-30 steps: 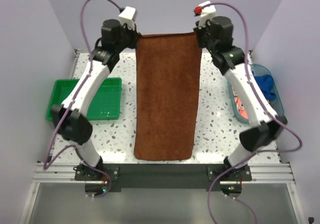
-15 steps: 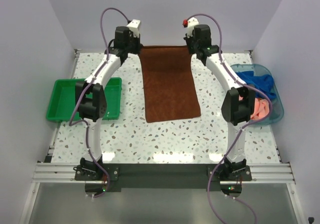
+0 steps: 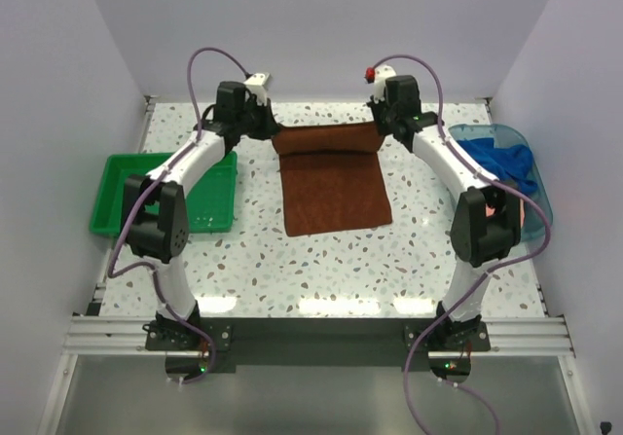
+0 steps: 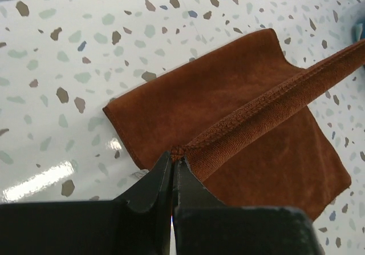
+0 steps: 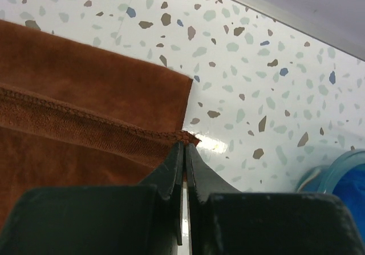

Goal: Fold and stack the towels
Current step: Fold the towel

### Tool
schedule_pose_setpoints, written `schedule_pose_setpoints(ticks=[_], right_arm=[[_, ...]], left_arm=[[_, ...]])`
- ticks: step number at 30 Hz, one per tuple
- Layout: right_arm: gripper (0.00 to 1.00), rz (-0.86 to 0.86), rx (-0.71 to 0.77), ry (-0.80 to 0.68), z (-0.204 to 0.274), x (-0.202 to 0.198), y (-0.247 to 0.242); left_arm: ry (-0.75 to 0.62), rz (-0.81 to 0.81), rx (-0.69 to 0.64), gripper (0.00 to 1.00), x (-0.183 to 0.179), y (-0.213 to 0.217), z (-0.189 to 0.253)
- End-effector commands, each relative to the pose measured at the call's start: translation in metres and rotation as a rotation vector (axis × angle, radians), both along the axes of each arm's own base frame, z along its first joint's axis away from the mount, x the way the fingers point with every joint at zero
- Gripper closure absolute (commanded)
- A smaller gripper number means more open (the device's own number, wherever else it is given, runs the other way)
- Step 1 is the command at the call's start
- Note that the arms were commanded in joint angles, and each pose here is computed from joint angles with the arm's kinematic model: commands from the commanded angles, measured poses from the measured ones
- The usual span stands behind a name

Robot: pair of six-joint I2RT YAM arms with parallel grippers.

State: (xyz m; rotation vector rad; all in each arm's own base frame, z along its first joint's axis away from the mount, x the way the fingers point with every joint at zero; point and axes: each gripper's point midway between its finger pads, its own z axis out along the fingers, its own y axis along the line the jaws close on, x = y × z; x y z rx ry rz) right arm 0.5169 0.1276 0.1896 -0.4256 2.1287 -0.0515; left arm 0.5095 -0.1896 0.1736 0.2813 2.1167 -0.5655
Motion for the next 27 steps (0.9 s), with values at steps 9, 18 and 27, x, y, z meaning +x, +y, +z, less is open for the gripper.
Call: schedule_pose_setpoints(ticks=[9, 18, 27], right_arm=[[1.0, -0.13, -0.057, 0.027, 0.008, -0.039, -0.051], [1.0, -0.119, -0.059, 0.046, 0.003, -0.054, -0.053], [1.0, -0.104, -0.012, 0.058, 0.012, -0.068, -0.048]], left_arm=[[0.055, 0.034, 0.021, 1.0, -0.056, 0.009, 0.002], [0.072, 0.041, 0.06, 1.0, -0.068, 0.012, -0.003], [0.094, 0.027, 0.064, 1.0, -0.082, 0.012, 0.008]])
